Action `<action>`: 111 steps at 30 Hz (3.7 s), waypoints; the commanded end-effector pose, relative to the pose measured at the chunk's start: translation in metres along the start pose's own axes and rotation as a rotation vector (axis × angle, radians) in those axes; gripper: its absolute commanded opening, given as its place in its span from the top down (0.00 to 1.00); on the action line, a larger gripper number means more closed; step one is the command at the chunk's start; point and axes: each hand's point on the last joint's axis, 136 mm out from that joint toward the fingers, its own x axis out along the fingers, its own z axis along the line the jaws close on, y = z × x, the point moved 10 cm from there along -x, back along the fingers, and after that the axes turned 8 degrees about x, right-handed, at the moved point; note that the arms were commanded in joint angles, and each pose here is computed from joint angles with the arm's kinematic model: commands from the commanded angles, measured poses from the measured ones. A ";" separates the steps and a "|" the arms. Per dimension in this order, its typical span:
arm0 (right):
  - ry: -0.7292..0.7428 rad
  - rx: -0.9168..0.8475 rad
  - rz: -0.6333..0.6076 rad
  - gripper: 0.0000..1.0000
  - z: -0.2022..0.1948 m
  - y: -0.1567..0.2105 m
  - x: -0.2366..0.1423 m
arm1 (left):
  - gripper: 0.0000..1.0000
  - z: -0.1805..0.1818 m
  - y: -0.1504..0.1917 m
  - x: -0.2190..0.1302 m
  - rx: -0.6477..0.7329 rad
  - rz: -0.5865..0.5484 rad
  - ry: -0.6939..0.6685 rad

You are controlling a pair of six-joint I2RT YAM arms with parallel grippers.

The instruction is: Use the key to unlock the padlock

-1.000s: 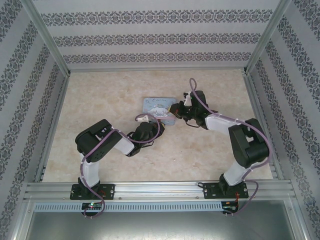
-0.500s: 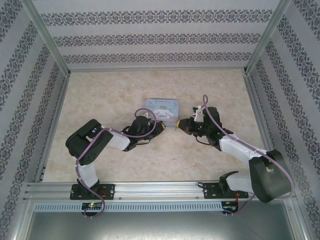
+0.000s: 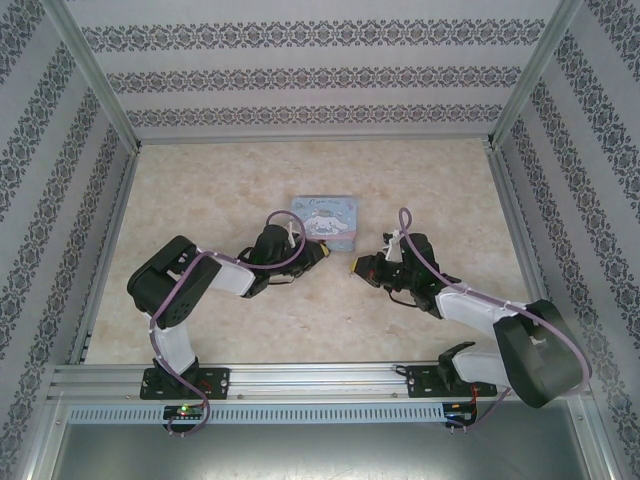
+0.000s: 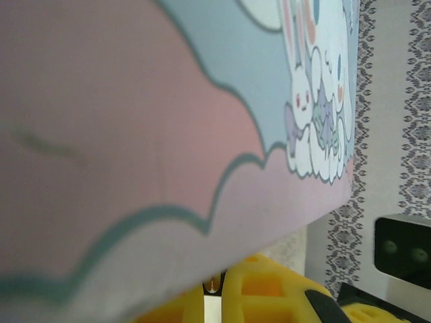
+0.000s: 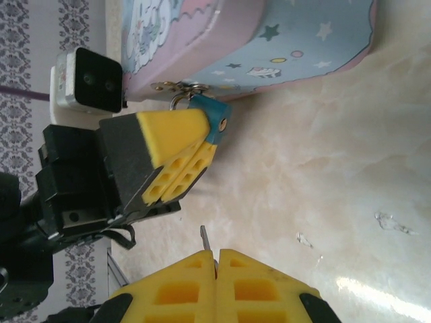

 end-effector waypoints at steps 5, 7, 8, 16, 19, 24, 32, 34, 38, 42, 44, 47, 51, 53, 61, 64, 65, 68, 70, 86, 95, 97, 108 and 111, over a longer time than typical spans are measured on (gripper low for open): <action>-0.046 -0.005 -0.043 1.00 0.007 -0.008 0.010 | 1.00 -0.021 -0.009 -0.004 -0.029 -0.002 0.168; -0.049 0.000 -0.039 1.00 0.007 -0.010 0.013 | 1.00 -0.023 -0.010 -0.004 -0.038 0.002 0.178; -0.050 0.004 -0.038 1.00 0.007 -0.011 0.015 | 1.00 -0.024 -0.011 -0.004 -0.043 0.001 0.183; -0.073 0.037 -0.052 1.00 0.005 -0.018 0.025 | 1.00 -0.028 -0.014 -0.007 -0.100 0.003 0.215; -0.094 0.056 -0.059 1.00 0.007 -0.020 0.028 | 1.00 -0.030 -0.014 -0.008 -0.118 0.003 0.224; -0.115 0.071 -0.078 1.00 0.010 -0.021 0.031 | 1.00 -0.032 -0.015 -0.010 -0.146 0.000 0.232; -0.118 0.074 -0.090 1.00 0.014 -0.021 0.034 | 1.00 -0.034 -0.015 -0.012 -0.171 -0.007 0.233; -0.117 0.076 -0.094 1.00 0.015 -0.022 0.035 | 1.00 -0.034 -0.016 -0.012 -0.175 -0.010 0.236; -0.109 0.083 -0.093 1.00 0.013 -0.022 0.037 | 1.00 -0.034 -0.016 -0.011 -0.176 -0.011 0.234; -0.108 0.089 -0.094 1.00 0.011 -0.023 0.038 | 1.00 -0.033 -0.016 -0.011 -0.178 -0.009 0.231; -0.119 0.085 -0.096 1.00 0.013 -0.024 0.039 | 1.00 -0.033 -0.016 -0.011 -0.179 -0.008 0.230; -0.122 0.085 -0.095 1.00 0.014 -0.025 0.040 | 1.00 -0.032 -0.016 -0.011 -0.179 -0.007 0.226; -0.131 0.082 -0.096 1.00 0.017 -0.026 0.039 | 1.00 -0.032 -0.015 -0.010 -0.178 -0.006 0.224; -0.133 0.080 -0.095 1.00 0.018 -0.026 0.039 | 1.00 -0.031 -0.015 -0.010 -0.178 -0.006 0.221; -0.138 0.077 -0.088 1.00 0.020 -0.027 0.041 | 1.00 -0.032 -0.016 -0.009 -0.175 -0.005 0.222; -0.142 0.074 -0.087 1.00 0.021 -0.027 0.041 | 1.00 -0.033 -0.016 -0.009 -0.175 -0.005 0.224; -0.141 0.074 -0.084 1.00 0.021 -0.027 0.042 | 1.00 -0.033 -0.016 -0.009 -0.175 -0.003 0.226; -0.147 0.072 -0.085 1.00 0.023 -0.027 0.043 | 1.00 -0.034 -0.017 -0.009 -0.177 -0.001 0.231; -0.151 0.070 -0.084 1.00 0.025 -0.028 0.043 | 1.00 -0.034 -0.017 -0.009 -0.180 -0.001 0.236; -0.179 0.076 -0.087 1.00 0.027 -0.033 0.051 | 1.00 -0.050 -0.021 -0.013 -0.209 -0.003 0.323; -0.198 -0.025 -0.079 1.00 0.032 -0.046 0.049 | 1.00 -0.051 -0.020 -0.013 -0.203 0.016 0.332; -0.198 -0.028 -0.084 1.00 0.028 -0.052 0.048 | 1.00 -0.052 -0.020 -0.013 -0.202 0.022 0.339; -0.235 -0.054 -0.054 1.00 0.037 -0.058 0.051 | 1.00 -0.058 -0.021 -0.014 -0.211 0.034 0.377; -0.259 -0.073 -0.035 1.00 0.046 -0.056 0.052 | 1.00 -0.059 -0.021 -0.015 -0.213 0.038 0.385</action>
